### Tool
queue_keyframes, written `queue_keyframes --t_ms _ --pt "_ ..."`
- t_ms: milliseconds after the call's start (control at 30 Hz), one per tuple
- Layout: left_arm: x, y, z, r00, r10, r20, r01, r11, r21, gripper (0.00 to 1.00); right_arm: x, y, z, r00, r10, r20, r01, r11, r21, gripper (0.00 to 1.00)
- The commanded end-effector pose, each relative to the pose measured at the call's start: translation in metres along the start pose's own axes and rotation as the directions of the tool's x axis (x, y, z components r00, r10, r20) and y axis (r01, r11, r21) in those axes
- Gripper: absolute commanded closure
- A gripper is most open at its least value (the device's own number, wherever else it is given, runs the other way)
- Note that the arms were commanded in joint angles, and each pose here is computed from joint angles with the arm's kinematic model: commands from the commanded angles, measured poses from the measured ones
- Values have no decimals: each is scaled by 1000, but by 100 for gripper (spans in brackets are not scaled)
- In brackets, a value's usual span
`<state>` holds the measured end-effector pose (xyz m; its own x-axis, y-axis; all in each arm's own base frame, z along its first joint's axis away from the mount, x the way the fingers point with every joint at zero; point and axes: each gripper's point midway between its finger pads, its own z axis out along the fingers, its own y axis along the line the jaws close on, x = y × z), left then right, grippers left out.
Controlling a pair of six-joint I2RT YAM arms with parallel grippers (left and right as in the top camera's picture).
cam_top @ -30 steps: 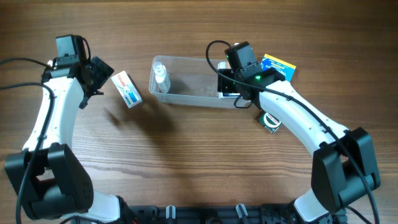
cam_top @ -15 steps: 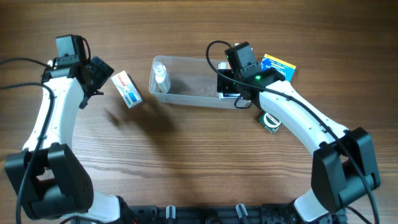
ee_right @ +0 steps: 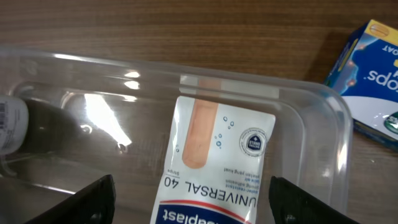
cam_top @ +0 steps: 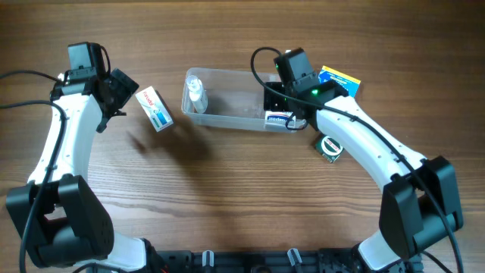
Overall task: Pack container
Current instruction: 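Release the bandage box and raise the right gripper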
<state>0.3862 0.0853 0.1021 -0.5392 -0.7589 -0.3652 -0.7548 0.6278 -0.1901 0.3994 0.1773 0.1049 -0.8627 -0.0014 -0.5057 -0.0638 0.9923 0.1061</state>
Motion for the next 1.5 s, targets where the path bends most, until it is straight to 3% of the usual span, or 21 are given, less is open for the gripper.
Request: queue_keyframes --t_ms 0,133,300,433,600,700,800,933,1067,1133,1200,1233,1467 --pt "-5 1 0 1000 -11 12 11 1000 -10 0 -28 11 -21 999 0 45 1 1000 -26 20" --pt "-5 1 0 1000 -11 12 11 1000 -10 0 -48 -9 -44 995 31 94 -32 999 3 18" --pt "-5 1 0 1000 -11 12 11 1000 -10 0 -50 -81 -57 990 127 67 -133 986 102 16" --pt "-5 1 0 1000 -11 12 11 1000 -10 0 -47 -134 -58 993 112 32 -116 978 174 15" --pt "-5 1 0 1000 -11 12 11 1000 -10 0 -51 -171 -59 967 246 61 -253 948 192 16" --pt "-5 1 0 1000 -11 12 11 1000 -10 0 -60 -173 -50 985 158 70 -168 971 170 13" --pt "-5 1 0 1000 -11 12 11 1000 -10 0 -68 -181 -38 991 103 85 -118 974 192 3" --pt "-5 1 0 1000 -11 12 11 1000 -10 0 -72 -195 -21 988 123 95 -140 972 191 4" --pt "-5 1 0 1000 -11 12 11 1000 -10 0 -71 -203 2 998 17 60 -25 991 133 21" --pt "-5 1 0 1000 -11 12 11 1000 -10 0 -69 -216 13 999 7 53 -15 990 141 51" --pt "-5 1 0 1000 -11 12 11 1000 -10 0 -69 -229 24 998 27 61 -36 988 150 87" --pt "-5 1 0 1000 -11 12 11 1000 -10 0 -69 -235 29 997 35 63 -44 987 153 94" --pt "-5 1 0 1000 -11 12 11 1000 -10 0 -63 -246 73 998 -5 55 -2 991 131 96"
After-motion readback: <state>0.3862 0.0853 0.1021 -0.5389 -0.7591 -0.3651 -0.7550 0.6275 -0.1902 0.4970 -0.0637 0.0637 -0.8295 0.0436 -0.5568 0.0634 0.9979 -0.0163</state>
